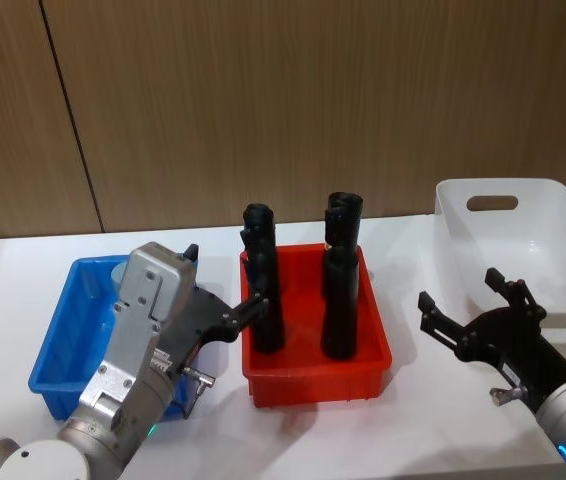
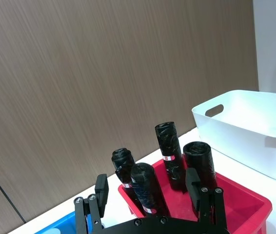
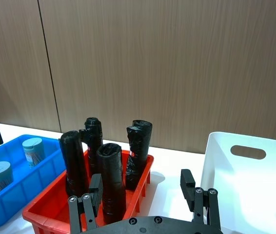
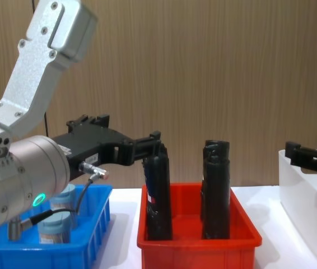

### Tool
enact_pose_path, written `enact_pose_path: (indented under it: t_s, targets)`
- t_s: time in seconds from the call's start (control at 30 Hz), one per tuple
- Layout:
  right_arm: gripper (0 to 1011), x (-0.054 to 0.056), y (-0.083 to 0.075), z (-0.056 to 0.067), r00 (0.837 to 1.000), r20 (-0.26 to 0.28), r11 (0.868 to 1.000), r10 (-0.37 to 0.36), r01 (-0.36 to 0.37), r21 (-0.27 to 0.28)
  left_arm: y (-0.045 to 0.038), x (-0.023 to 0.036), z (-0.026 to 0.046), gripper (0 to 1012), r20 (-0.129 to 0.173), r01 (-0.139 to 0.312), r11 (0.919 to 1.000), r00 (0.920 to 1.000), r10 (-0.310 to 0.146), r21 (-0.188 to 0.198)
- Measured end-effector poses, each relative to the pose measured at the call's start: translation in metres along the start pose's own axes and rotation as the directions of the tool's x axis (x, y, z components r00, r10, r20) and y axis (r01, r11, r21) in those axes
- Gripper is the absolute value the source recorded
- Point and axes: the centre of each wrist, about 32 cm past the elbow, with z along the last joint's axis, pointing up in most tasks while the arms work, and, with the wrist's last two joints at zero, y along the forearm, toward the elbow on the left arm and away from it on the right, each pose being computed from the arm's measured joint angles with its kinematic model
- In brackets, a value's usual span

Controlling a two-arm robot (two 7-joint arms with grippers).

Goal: Pick the cotton swabs from the blue box and place them into the white box.

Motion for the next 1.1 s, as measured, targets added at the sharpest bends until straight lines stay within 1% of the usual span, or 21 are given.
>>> enact_pose_path:
  t_s: [1.1]
  targets:
    - [1002, 0.0000, 0.0000, 0.0000, 1.000, 0.000, 1.000, 0.000, 0.000, 0.000, 0.0000, 0.0000, 0.0000, 1003, 0.000, 0.000, 1.0000, 1.0000, 0.000, 0.000]
